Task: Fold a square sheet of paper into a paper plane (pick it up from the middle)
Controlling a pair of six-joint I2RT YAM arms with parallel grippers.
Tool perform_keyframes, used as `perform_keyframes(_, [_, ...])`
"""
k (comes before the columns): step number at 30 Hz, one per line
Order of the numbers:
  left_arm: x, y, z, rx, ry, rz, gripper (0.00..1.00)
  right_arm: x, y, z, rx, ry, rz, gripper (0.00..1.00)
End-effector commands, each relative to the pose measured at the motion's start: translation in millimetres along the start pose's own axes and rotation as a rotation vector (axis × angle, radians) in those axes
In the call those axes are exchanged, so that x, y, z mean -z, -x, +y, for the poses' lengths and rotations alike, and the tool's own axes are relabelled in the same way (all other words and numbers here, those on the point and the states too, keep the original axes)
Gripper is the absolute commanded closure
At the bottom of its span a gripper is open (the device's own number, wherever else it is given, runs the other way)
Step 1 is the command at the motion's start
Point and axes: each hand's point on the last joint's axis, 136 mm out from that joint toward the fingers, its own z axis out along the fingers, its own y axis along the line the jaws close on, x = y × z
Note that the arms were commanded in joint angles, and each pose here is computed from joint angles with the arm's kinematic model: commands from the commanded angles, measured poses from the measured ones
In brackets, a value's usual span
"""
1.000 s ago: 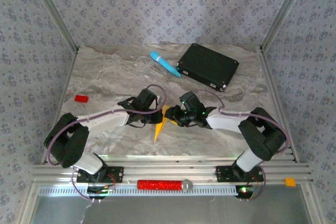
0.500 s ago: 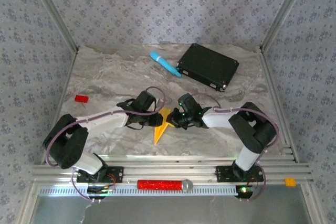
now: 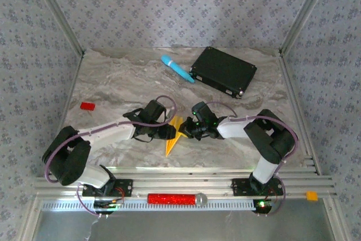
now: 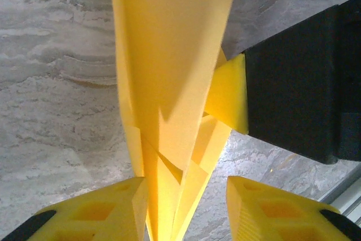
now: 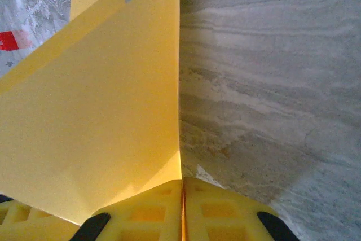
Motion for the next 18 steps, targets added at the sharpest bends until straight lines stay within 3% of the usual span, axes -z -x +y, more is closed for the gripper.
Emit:
perform_keyframes(1, [1, -6, -9, -0.024, -0.030, 0.021, 0.59, 0, -4, -3, -0.013, -0.002, 0.009, 0.90])
perform_keyframes(18, [-14, -8, -2, -0.030, 0.016, 0.050, 0.60, 2, -2, 0, -0.010, 0.003, 0.005, 0.90])
